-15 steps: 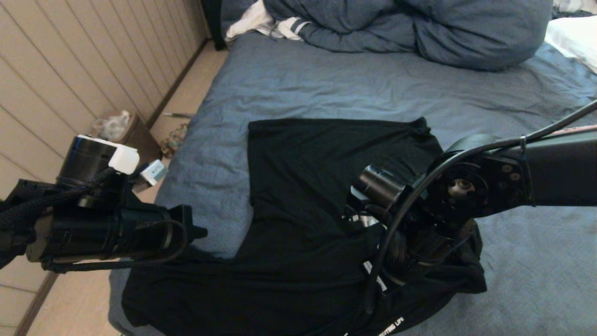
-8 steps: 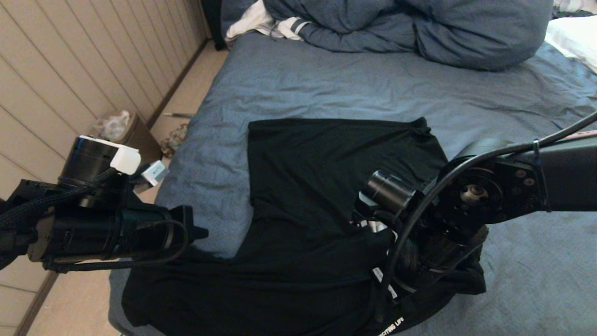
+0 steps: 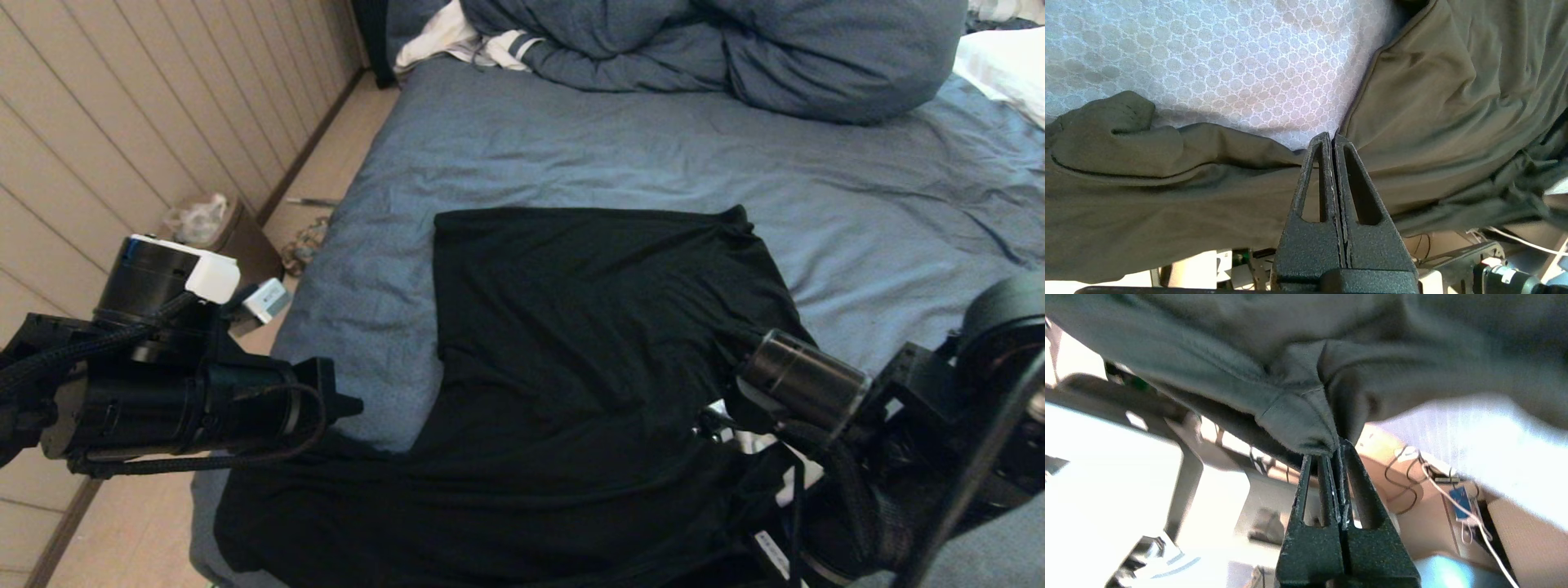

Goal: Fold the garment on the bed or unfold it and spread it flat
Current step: Unford the black T-shirt

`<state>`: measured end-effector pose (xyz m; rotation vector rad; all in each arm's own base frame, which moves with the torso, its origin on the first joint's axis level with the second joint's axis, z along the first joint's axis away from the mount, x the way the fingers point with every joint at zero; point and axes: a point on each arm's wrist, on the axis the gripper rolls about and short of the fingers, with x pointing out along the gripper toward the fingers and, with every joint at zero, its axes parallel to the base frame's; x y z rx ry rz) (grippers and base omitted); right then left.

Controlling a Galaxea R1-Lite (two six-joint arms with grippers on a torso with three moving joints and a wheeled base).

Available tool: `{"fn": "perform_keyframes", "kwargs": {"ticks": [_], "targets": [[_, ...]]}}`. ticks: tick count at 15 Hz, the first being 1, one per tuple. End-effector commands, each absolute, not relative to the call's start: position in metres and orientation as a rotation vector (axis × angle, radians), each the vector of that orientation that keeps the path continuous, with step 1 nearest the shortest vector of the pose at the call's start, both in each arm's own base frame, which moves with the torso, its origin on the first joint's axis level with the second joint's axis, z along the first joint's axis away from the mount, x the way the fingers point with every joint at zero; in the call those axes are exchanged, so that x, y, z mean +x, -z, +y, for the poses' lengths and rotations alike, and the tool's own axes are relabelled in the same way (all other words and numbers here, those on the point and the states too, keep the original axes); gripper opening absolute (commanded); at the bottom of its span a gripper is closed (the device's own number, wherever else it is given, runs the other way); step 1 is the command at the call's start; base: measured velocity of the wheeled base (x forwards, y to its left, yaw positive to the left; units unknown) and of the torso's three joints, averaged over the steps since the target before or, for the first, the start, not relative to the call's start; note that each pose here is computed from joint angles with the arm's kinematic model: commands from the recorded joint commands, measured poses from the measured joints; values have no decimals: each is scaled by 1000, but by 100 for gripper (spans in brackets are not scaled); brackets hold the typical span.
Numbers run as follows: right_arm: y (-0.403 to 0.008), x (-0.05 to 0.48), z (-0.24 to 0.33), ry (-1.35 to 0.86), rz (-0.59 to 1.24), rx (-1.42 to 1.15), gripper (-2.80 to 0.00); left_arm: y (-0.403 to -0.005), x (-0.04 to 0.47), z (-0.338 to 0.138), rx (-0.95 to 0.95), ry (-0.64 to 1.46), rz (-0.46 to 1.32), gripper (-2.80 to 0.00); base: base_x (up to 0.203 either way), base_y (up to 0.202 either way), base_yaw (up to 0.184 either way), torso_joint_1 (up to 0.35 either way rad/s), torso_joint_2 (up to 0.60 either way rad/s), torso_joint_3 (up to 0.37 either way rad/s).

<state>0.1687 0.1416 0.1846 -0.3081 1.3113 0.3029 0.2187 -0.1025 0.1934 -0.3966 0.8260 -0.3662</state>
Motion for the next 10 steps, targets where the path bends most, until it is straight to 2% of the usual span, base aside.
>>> {"fn": "perform_keyframes", "kwargs": {"ticks": [1, 6, 10], "targets": [[-187, 144, 122, -307, 1302, -299, -280, -194, 218, -102, -400, 368, 823, -280, 0, 0, 0, 0, 0, 0], [-186, 105, 98, -353, 1289, -335, -280, -193, 219, -103, -399, 365, 830, -280, 0, 0, 0, 0, 0, 0], [-165, 86, 92, -368, 1398, -441, -280, -192, 220, -103, -398, 364, 834, -280, 0, 0, 0, 0, 0, 0]]}}
